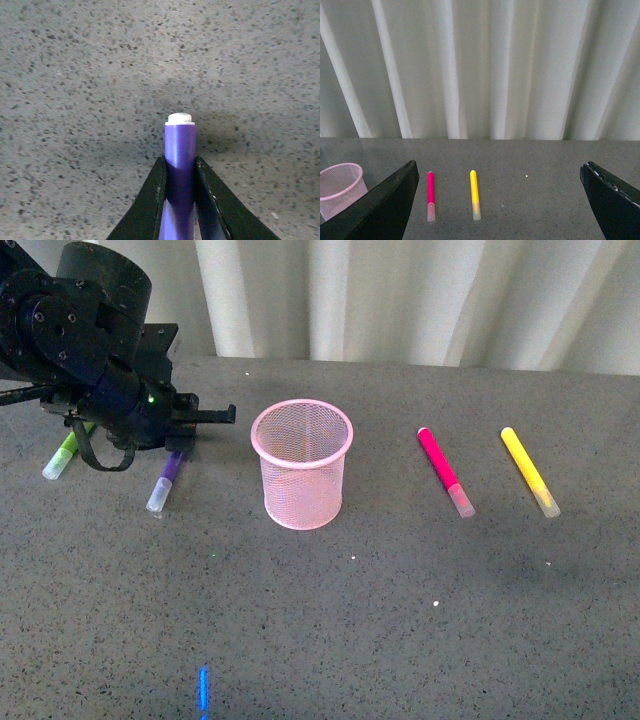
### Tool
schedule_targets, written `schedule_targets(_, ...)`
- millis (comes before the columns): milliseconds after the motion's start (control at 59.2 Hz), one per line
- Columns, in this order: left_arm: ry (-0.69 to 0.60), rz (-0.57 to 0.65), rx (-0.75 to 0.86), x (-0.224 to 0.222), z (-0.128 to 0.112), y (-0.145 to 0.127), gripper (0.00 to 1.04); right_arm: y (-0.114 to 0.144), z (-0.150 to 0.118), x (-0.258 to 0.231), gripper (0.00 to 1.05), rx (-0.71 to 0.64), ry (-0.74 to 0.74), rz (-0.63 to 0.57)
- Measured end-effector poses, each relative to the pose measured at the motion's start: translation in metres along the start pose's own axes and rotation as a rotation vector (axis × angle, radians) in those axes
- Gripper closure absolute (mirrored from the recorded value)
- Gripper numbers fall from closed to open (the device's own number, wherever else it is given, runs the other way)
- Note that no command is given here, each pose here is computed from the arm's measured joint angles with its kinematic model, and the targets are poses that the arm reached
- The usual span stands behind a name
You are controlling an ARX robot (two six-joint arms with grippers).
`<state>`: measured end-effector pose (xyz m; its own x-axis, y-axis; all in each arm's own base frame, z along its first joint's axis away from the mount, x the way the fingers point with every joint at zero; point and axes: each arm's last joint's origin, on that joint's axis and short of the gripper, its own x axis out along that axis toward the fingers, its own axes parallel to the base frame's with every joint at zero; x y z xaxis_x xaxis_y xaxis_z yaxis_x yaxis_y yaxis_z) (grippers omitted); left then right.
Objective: Insert purple and pink pens into pink cup
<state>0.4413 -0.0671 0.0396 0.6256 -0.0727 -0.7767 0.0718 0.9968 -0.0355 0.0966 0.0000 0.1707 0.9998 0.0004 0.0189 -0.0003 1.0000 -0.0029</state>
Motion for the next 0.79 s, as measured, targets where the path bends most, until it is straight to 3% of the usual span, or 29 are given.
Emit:
schedule_targets(220, -0.171, -0.073, -0.070, -0.025, 0.006, -0.002, 0.92, 0.000, 0.000, 0.000, 0.07, 0.000, 0.000, 0.000)
schedule_targets(473, -0.575, -0.182, -0.130, -0.108, 0.041, 0.001, 0.92, 0.000, 0.000, 0.000, 0.07, 0.000, 0.000, 0.000)
schedule_targets(625, -0.706, -0.237, -0.145, -0.138, 0.033, -0.004, 0.92, 0.000, 0.000, 0.000, 0.07, 0.000, 0.000, 0.000)
schedule_targets(794, -0.781, -0.315, -0.162, -0.148, 0.012, -0.030, 0.92, 0.000, 0.000, 0.000, 0.07, 0.000, 0.000, 0.000)
